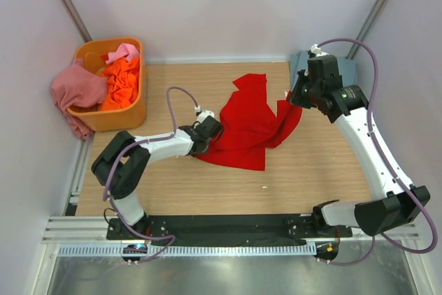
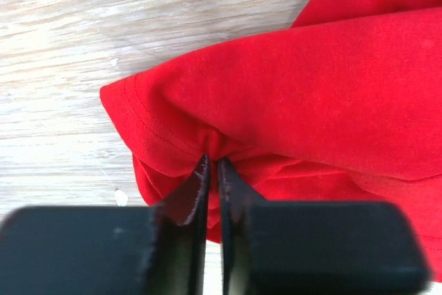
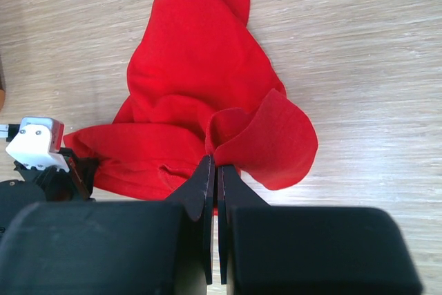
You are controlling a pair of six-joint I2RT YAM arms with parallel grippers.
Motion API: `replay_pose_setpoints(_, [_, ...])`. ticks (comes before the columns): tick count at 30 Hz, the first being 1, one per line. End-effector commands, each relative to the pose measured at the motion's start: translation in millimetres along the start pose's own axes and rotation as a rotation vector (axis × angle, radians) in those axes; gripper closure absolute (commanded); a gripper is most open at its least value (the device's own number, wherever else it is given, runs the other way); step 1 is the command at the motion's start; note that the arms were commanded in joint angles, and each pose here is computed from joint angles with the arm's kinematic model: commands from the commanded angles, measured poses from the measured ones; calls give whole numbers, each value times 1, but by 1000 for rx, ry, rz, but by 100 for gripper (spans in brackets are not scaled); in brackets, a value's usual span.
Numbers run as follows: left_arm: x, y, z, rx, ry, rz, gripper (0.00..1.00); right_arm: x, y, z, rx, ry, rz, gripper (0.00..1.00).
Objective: Fold and stack the t-shirts
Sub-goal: Flatten the tshirt out
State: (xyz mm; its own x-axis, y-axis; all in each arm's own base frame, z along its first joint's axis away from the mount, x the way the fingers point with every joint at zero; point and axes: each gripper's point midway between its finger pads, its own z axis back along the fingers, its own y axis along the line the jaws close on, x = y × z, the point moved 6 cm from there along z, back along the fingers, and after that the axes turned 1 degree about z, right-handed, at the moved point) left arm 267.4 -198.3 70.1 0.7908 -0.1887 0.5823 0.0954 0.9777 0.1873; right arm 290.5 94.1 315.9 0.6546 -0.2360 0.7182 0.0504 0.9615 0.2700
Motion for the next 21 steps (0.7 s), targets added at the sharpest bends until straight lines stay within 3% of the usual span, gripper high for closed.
replay_pose_setpoints(1, [15,-3,5,-15,-55,24,100,6,2,5,9,-37,16,99])
replay_pose_setpoints(5, [25,1,20,-28,-70,48,100,9,2,7,7,-46,18,99])
replay_pose_setpoints(10, [51,21,72,-25,-98,99,100,21,2,17,-15,-77,35,99])
replay_pose_setpoints(17, [94,71,177,-63,-264,137,100,79,14,82,16,-272,68,99])
replay_pose_setpoints(21, [98,99,228,-111,-311,91,100,97,20,128,79,-391,80,99])
